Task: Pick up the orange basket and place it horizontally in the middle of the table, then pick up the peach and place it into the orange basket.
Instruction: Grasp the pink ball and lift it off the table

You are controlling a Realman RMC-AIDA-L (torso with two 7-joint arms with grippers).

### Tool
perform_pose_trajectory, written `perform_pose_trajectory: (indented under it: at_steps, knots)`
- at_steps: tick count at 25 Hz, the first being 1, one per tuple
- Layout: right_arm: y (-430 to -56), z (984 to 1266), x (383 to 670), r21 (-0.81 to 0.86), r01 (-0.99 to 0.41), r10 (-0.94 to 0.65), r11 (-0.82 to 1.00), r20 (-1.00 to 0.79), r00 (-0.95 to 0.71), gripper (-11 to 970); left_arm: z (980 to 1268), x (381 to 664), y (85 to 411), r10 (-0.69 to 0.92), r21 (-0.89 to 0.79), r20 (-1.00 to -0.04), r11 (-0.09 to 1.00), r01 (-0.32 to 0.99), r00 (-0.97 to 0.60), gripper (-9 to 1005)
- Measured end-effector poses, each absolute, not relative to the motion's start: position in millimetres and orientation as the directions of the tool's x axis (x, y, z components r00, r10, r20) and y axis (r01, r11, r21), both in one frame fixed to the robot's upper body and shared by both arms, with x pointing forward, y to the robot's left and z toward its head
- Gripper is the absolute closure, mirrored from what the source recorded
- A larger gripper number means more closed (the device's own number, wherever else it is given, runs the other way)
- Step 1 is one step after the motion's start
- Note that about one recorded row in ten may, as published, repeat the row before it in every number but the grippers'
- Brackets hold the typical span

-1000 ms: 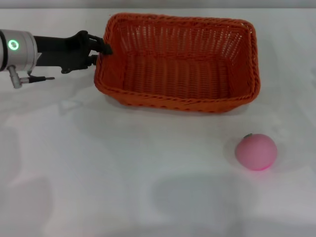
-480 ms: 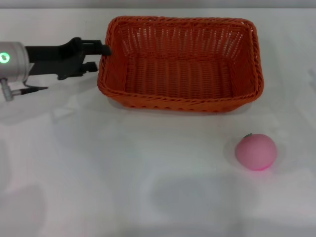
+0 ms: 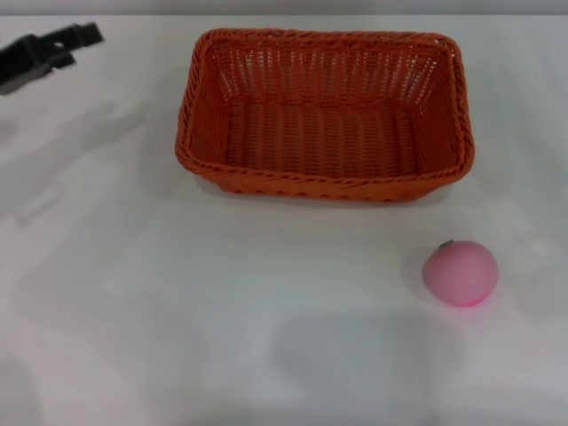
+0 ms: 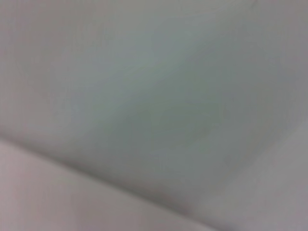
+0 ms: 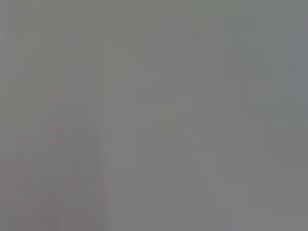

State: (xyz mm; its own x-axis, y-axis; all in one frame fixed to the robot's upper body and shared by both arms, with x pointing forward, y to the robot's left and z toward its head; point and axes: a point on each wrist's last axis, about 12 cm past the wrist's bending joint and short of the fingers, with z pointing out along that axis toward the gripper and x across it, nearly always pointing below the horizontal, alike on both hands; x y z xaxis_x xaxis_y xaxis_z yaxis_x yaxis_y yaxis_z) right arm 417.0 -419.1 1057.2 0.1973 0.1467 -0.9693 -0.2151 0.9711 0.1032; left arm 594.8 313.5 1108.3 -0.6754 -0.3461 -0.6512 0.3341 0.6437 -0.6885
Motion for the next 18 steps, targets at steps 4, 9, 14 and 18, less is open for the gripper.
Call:
perform_pose_trajectory:
  at_steps: [4, 9, 14, 18]
  knots:
    - [-442.0, 1073.4, 409.2, 0.108, -0.235, 0.147, 0.966, -0.977, 0.156, 184, 1107.7, 582.7, 333.5, -0.343, -0.596, -0.77, 0.687, 0.416, -0.538, 192]
    - [-467.5, 1098.9, 399.9, 0.11, -0.285, 0.122, 0.952, -0.992, 0.024, 183, 1100.1, 566.0, 343.2, -0.306, -0.473, -0.87, 0.744, 0.473, -0.388, 192]
    - [-476.4, 1127.9, 401.5, 0.08, -0.388, 0.006, 0.918, -0.982, -0.188, 183, 1092.7, 550.3, 349.8, -0.273, -0.372, -0.925, 0.794, 0.481, -0.265, 192]
    - [-465.9, 1141.5, 410.1, 0.067, -0.513, -0.118, 0.856, -0.94, -0.319, 181, 1088.4, 541.0, 353.0, -0.251, -0.318, -0.947, 0.822, 0.473, -0.201, 193]
